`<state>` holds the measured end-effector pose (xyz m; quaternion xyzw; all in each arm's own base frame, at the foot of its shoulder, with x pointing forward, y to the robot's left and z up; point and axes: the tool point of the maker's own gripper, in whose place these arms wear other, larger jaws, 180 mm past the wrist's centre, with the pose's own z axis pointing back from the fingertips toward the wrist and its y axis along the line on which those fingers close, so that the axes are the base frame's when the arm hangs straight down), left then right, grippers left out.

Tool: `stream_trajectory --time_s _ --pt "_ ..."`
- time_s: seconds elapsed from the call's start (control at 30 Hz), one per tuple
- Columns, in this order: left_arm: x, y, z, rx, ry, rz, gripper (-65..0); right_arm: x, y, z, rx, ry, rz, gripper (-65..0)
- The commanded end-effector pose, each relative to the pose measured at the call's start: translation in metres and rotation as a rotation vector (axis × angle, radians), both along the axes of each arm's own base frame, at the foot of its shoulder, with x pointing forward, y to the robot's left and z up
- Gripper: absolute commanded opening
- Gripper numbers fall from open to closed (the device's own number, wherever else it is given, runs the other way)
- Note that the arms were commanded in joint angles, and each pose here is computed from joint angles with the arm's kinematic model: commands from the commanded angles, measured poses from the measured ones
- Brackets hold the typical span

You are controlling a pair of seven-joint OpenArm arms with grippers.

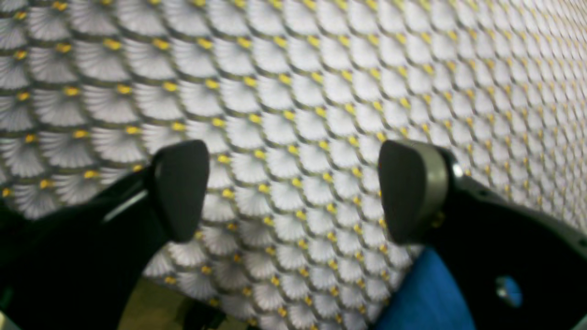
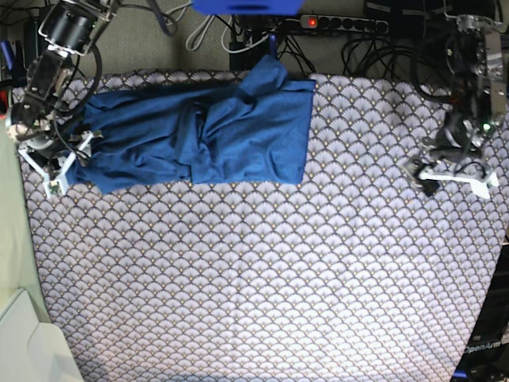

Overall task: Fold the T-shirt properly
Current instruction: 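Open the left gripper and withdraw it from the folded shirt, then grasp the shirt's other end with the right gripper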

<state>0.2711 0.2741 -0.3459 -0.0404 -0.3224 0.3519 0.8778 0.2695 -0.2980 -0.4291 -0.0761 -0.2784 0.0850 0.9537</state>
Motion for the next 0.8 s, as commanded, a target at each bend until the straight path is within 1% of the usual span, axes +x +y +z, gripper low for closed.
stream_trajectory --time_s 0.0,0.1,0.17,0.23,0.3,0.33,0.4,0.47,0.63,0.67,0.77 --pt "0.001 0.009 0.006 -0.008 -0.009 0.037 -8.0 -0.012 0.000 -0.010 -0.020 0.075 0.000 -31.3" --pt "-0.002 0.023 0.003 -0.006 0.001 0.078 -8.1 -0.019 0.011 -0.017 0.002 0.087 0.001 -37.7" --pt "-0.003 0.028 0.005 -0.003 -0.005 0.096 -8.1 -0.023 0.013 -0.018 0.000 0.089 0.004 -40.6" --pt "-0.003 0.035 0.006 0.000 -0.011 0.115 -8.1 -0.027 0.025 -0.023 0.024 0.095 0.007 -43.1" --pt "-0.004 0.038 0.008 0.001 -0.013 0.123 -8.1 -0.028 0.030 -0.023 0.032 0.093 0.007 -46.9" --pt "-0.004 0.039 0.008 0.002 -0.015 0.126 -8.1 -0.029 0.033 -0.023 0.036 0.091 0.007 -49.7" --pt "-0.004 0.039 0.008 0.002 -0.013 0.126 -8.1 -0.029 0.036 -0.021 0.034 0.081 0.008 -57.4" --pt "-0.010 0.039 0.004 0.003 0.002 0.126 -8.1 -0.025 0.037 -0.011 0.021 0.052 0.010 -65.0" --pt "-0.016 0.043 0.000 0.022 0.021 0.128 -8.1 -0.016 0.037 0.027 -0.041 -0.034 0.012 -65.0" --pt "-0.021 0.048 -0.003 0.032 0.040 0.128 -8.1 -0.014 0.040 0.035 -0.054 -0.045 0.014 -65.0" --pt "-0.024 0.055 -0.001 0.055 0.053 0.124 -8.1 -0.011 0.052 0.055 -0.089 -0.063 0.045 -65.0"
